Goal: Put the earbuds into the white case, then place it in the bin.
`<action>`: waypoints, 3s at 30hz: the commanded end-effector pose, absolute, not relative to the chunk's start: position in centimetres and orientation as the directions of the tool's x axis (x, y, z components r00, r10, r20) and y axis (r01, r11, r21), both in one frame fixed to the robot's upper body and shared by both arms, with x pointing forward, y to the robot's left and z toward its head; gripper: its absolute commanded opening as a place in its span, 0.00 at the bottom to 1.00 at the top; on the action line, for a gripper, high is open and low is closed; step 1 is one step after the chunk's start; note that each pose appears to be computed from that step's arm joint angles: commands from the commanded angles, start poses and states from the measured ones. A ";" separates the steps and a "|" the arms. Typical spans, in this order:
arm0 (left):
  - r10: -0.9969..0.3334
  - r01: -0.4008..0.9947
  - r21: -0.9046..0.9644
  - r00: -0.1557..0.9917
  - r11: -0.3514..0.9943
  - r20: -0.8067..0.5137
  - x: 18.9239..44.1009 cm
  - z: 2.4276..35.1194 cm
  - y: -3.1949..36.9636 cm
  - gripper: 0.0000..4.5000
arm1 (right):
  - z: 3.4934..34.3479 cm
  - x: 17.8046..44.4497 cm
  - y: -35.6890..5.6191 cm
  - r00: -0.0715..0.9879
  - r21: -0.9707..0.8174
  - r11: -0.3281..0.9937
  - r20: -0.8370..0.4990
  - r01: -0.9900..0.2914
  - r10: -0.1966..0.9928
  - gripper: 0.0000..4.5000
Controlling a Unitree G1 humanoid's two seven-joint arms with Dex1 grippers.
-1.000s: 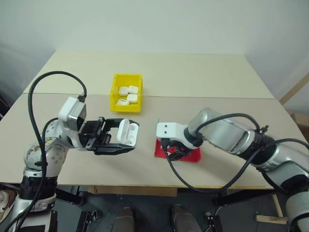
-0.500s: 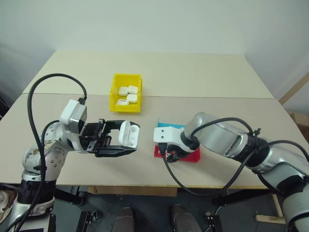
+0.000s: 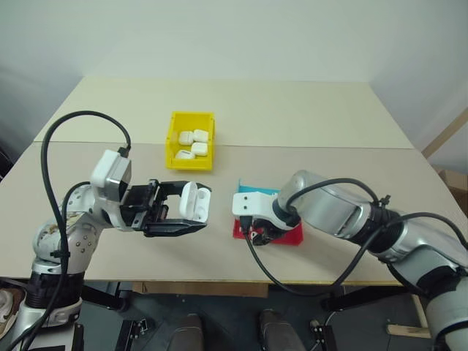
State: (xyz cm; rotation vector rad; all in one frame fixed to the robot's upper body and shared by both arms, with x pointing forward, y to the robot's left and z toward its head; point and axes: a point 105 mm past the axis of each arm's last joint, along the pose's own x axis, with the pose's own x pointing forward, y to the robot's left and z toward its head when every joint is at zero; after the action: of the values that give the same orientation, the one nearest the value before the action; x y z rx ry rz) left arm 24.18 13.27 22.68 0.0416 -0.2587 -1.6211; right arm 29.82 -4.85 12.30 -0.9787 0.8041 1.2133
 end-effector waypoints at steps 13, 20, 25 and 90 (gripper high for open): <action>-0.991 0.970 0.240 -0.058 -0.028 0.118 23.5 23.6 13.6 0.63 | 13.0 30.0 -4.6 0.209 -0.194 0.079 -0.879 -0.978 0.428 0.13; -0.987 0.972 0.231 -0.065 -0.030 0.146 23.4 24.5 13.9 0.63 | 18.0 28.4 -5.8 0.188 -0.071 0.206 -0.750 -0.976 0.634 0.13; -0.982 0.975 0.220 -0.083 -0.044 0.171 23.3 25.0 13.8 0.63 | 24.4 27.7 -7.1 0.276 -0.060 0.275 -0.381 -0.960 0.882 0.13; -0.976 0.974 0.167 -0.174 -0.151 0.130 26.9 27.7 10.6 0.63 | 27.3 26.0 -1.5 0.293 -0.268 0.306 0.091 -0.913 0.952 0.13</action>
State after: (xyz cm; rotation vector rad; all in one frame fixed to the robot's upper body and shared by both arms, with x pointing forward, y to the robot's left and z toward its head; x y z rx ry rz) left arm 28.15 10.77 25.38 -0.0496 -0.1457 -1.6987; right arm 26.17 -1.81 27.85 -0.1588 -0.2649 1.2387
